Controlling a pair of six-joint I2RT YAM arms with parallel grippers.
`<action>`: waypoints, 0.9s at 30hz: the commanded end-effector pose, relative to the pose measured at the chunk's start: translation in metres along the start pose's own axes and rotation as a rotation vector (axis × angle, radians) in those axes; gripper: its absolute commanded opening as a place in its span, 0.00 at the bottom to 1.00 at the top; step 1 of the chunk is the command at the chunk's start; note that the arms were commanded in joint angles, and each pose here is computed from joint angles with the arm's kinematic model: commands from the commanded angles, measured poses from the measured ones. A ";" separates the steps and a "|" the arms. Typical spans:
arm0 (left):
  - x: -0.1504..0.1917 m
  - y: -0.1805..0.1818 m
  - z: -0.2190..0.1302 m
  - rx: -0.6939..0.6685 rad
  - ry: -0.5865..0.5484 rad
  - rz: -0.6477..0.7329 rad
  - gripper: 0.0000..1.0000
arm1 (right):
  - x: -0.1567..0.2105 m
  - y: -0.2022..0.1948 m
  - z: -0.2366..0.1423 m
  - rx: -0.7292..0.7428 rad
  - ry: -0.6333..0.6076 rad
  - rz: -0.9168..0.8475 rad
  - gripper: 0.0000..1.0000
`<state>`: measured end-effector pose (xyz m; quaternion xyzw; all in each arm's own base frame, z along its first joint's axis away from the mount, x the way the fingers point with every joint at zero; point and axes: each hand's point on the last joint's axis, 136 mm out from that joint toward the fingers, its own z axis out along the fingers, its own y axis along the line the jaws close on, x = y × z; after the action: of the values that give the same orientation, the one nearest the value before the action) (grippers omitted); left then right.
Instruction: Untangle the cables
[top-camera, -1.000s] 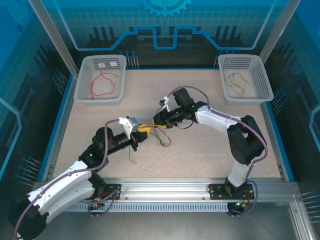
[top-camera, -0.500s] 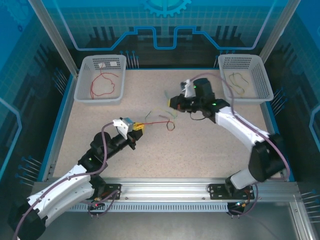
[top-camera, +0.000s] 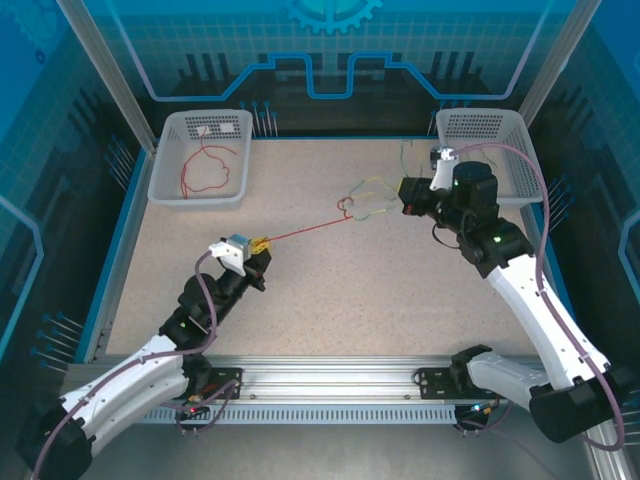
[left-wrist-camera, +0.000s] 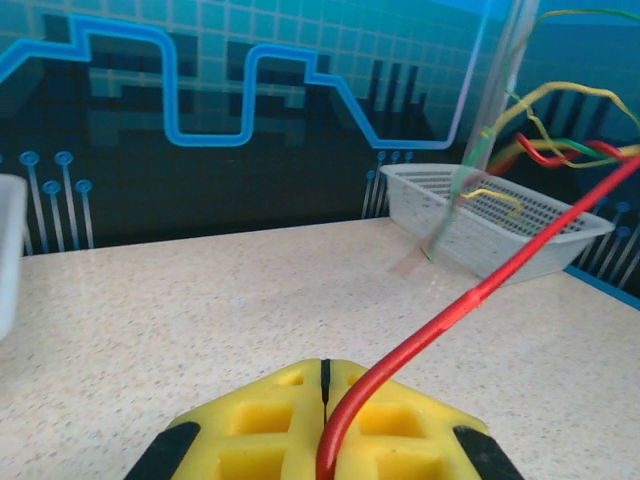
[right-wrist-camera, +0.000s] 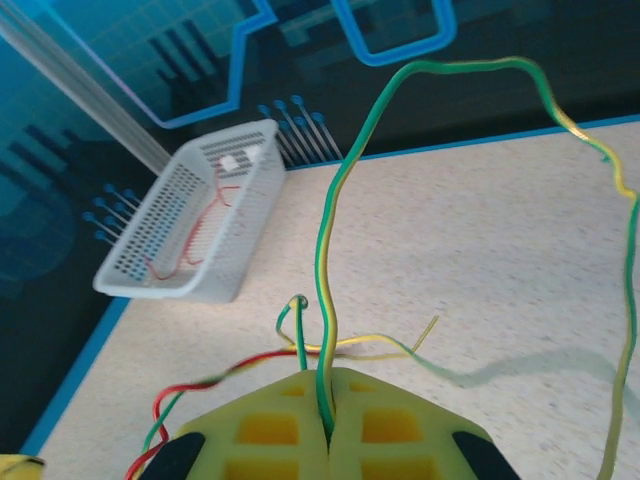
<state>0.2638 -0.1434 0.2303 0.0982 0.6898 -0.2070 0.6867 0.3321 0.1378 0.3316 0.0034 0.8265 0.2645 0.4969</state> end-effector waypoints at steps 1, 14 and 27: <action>-0.005 0.047 -0.008 -0.223 -0.061 -0.056 0.00 | -0.021 -0.049 -0.026 0.228 -0.096 -0.063 0.00; 0.002 0.112 -0.035 -0.522 -0.075 -0.135 0.00 | -0.049 -0.097 -0.081 0.477 -0.163 -0.160 0.00; 0.015 0.152 -0.053 -0.718 -0.027 -0.184 0.00 | -0.075 -0.099 -0.131 0.539 -0.286 -0.155 0.00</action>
<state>0.2804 -0.0036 0.1895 -0.1778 0.7202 -0.0371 0.6696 0.3016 -0.0132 0.3659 0.1047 0.8137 0.0103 0.5717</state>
